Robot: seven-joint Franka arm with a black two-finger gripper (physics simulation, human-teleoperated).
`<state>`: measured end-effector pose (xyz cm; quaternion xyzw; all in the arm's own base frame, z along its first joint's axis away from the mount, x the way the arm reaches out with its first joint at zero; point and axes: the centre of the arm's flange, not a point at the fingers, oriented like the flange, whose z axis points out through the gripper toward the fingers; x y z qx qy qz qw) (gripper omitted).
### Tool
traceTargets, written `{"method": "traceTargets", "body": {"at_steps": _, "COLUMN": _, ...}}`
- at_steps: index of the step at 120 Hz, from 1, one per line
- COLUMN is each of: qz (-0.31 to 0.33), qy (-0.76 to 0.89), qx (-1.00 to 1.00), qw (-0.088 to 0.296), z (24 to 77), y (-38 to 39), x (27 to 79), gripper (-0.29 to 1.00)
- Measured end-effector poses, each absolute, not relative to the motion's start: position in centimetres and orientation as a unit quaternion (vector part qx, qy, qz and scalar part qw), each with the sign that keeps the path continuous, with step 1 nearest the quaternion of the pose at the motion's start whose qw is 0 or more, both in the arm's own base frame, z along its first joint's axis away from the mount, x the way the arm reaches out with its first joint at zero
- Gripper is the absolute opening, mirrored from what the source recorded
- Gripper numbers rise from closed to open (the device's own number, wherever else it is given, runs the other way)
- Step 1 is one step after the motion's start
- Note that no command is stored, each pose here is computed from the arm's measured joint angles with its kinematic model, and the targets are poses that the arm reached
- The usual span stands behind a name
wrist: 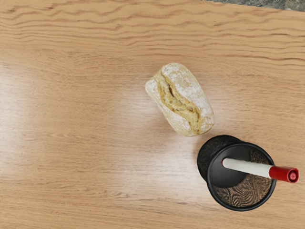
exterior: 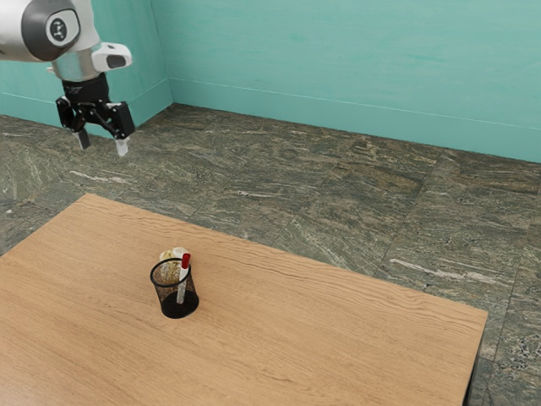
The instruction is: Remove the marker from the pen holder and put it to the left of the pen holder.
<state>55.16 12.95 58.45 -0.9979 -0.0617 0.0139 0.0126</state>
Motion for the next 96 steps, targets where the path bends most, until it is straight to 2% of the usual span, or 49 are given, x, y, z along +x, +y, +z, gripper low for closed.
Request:
{"method": "traceTargets", "body": {"at_steps": 13, "qz": 0.027, "qy": -0.057, "qx": -0.998, "qw": 0.012, "z": 56.7, "y": 13.1, "x": 55.9, "gripper": 0.69}}
{"method": "traceTargets", "body": {"at_steps": 28, "qz": 0.127, "qy": 0.006, "qx": -0.992, "qw": 0.005, "z": 42.3, "y": 6.6, "x": 58.2, "gripper": 0.68}}
{"method": "traceTargets", "body": {"at_steps": 36, "qz": 0.141, "qy": 0.029, "qx": -0.990, "qw": 0.007, "z": 38.2, "y": 4.2, "x": 58.0, "gripper": 0.68}}
{"method": "traceTargets", "body": {"at_steps": 71, "qz": 0.076, "qy": 0.031, "qx": -0.997, "qw": 0.014, "z": 37.7, "y": 2.4, "x": 59.3, "gripper": 0.68}}
{"method": "traceTargets", "body": {"at_steps": 96, "qz": 0.060, "qy": 0.034, "qx": -0.997, "qw": 0.021, "z": 35.0, "y": 0.2, "x": 60.4, "gripper": 0.68}}
